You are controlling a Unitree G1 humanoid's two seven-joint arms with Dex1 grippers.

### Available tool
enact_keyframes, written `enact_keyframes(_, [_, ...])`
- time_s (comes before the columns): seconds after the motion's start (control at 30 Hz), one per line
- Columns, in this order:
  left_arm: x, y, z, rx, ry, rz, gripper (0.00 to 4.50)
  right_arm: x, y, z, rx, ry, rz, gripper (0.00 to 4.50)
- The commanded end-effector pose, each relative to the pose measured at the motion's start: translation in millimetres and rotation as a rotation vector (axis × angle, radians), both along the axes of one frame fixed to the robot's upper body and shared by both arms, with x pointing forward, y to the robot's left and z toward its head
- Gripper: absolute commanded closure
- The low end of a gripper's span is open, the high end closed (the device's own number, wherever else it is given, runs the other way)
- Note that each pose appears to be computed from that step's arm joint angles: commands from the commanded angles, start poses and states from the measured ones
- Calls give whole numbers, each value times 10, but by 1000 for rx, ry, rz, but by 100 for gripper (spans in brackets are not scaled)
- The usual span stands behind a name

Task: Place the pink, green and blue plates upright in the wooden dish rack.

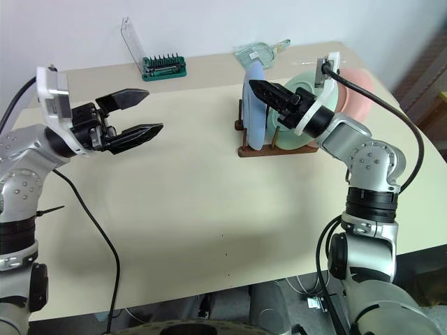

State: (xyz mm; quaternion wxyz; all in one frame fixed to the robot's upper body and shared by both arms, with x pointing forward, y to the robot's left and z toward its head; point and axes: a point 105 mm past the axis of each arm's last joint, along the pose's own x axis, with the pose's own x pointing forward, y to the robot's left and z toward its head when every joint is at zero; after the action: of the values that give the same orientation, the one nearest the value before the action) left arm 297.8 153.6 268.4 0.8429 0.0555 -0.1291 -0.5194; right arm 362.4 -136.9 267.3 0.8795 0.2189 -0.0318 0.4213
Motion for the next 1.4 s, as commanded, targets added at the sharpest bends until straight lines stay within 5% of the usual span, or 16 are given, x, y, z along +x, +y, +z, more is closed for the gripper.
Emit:
enact_keyframes(0.03, [-32, 9, 116, 1, -43, -2, 0, -43, -46, 359, -57, -189, -59, 106])
enact_keyframes(0.3, [-36, -52, 106, 3, -47, -24, 0, 66, -600, 692, -127, -355, -306, 106])
enact_keyframes(0.43, [-22, -43, 105, 0, -46, -22, 0, 103, -1000, 376, -508, -383, -434, 106])
enact_keyframes(0.5, [-16, -45, 93, -2, -43, -23, 0, 72, -1232, 381, -469, -338, -462, 106])
enact_keyframes(0.6, [-12, -68, 75, -3, -42, -34, 0, -31, -1546, 520, -459, -363, -534, 196])
enact_keyframes(0.77, [44, -110, 172, -57, -54, -47, 0, -51, -1701, 341, -554, -362, -591, 448])
enact_keyframes(1.1, [72, -113, 256, -72, -80, -50, 0, -37, -1584, -103, -835, -377, -544, 448])
enact_keyframes(1.4, [73, -58, 306, -100, -71, -31, 0, -50, -1314, -240, -864, -402, -403, 448])
